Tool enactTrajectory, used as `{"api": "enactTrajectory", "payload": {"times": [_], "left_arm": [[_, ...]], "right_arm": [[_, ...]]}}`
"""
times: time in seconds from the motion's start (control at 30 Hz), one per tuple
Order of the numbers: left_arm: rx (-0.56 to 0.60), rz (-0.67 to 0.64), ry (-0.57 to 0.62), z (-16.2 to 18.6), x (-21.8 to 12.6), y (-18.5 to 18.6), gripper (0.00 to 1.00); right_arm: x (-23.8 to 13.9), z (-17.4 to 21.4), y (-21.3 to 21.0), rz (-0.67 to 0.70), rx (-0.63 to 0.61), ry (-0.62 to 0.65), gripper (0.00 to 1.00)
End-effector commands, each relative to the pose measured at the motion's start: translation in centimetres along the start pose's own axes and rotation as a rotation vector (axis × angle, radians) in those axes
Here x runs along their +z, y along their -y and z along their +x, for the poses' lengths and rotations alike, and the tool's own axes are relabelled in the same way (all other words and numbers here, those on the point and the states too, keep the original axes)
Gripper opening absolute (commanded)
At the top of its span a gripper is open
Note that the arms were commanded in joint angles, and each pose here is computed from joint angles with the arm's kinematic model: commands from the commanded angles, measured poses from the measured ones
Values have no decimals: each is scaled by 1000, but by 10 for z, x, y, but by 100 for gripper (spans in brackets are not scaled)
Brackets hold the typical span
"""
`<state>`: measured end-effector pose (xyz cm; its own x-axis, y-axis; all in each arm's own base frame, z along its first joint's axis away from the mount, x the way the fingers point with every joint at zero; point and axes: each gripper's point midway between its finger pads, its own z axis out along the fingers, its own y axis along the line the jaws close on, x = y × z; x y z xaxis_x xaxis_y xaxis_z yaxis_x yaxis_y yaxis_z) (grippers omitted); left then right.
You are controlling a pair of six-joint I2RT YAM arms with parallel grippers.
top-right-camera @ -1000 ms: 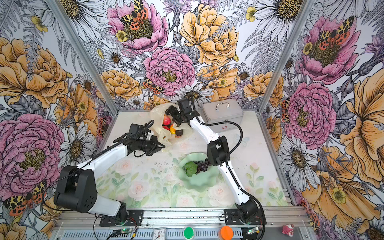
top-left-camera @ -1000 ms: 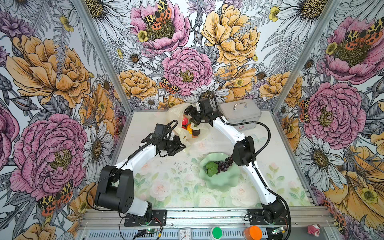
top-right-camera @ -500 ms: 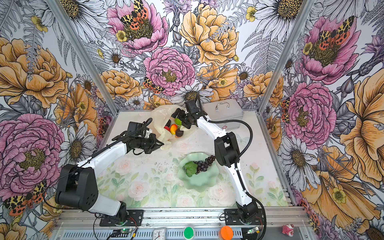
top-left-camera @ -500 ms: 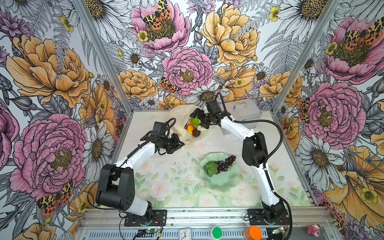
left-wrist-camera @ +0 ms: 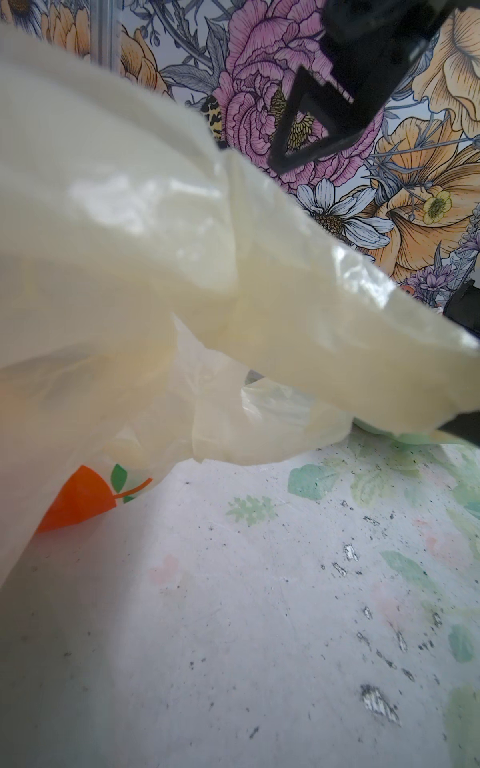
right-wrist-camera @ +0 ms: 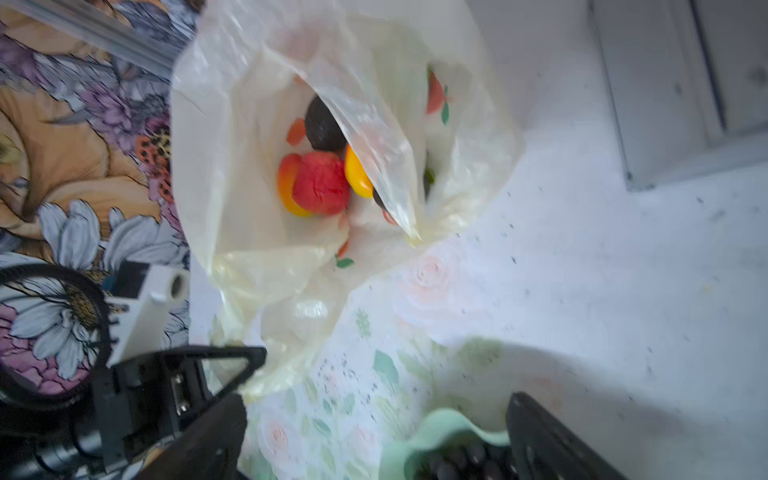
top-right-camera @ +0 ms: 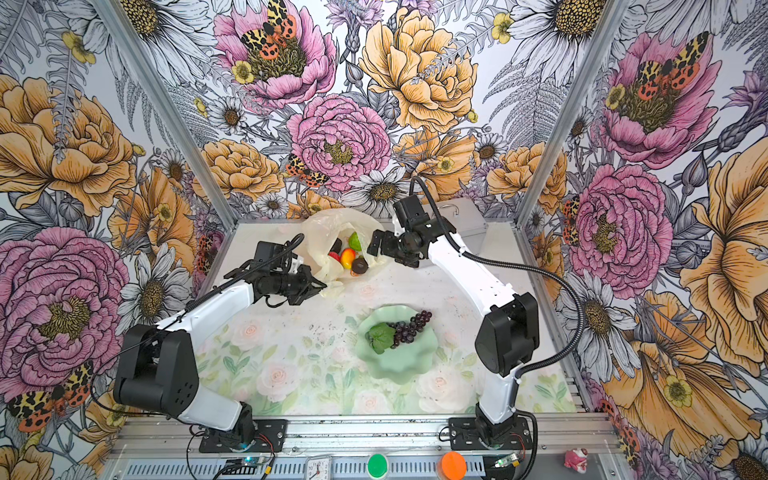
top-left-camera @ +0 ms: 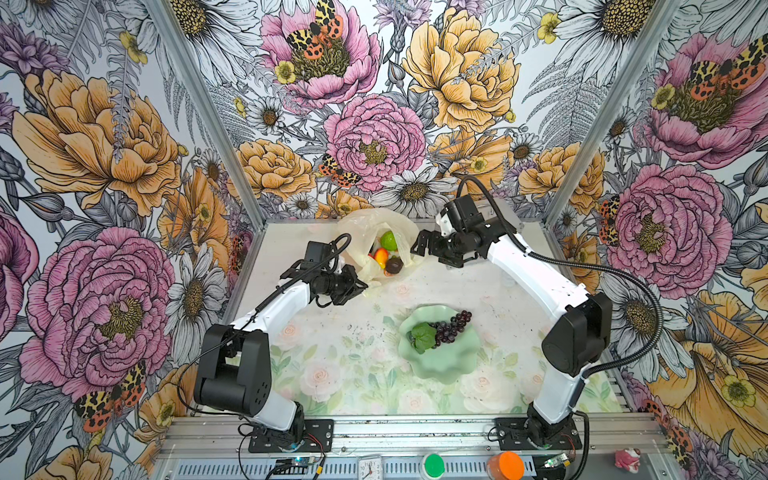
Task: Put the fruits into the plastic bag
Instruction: 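Move the right gripper over the dark grapes on the plate, then lower the right gripper and close on the dark grape bunch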
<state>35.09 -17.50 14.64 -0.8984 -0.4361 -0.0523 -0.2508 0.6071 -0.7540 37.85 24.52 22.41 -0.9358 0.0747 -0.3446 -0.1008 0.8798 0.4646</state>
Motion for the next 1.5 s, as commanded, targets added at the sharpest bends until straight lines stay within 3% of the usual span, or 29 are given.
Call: {"api": "enactTrajectory", "payload": {"times": [0.0, 0.1, 0.27, 0.4, 0.5, 0.93, 1.23, 1.47], "left_arm": [[43, 11, 10, -2, -2, 9, 0], [45, 6, 2, -1, 1, 7, 0], [55, 6, -6, 1, 4, 8, 0], [61, 13, -2, 5, 3, 11, 0], [61, 14, -3, 7, 2, 11, 0], [35, 11, 12, 4, -3, 5, 0], [5, 15, -3, 1, -3, -4, 0], [-9, 22, 9, -4, -10, -11, 0]], "right_arm": [[-26, 62, 25, 105, -229, -161, 99], [-36, 94, 28, 113, -506, -207, 99], [-28, 142, 30, 71, -1084, -230, 99], [-25, 155, 17, -85, -1391, -107, 99], [-16, 165, 22, -136, -1590, -121, 100], [58, 163, 50, -117, -1713, -361, 99], [105, 164, 71, -86, -1660, -456, 99], [119, 171, 85, -70, -1635, -509, 96]]}}
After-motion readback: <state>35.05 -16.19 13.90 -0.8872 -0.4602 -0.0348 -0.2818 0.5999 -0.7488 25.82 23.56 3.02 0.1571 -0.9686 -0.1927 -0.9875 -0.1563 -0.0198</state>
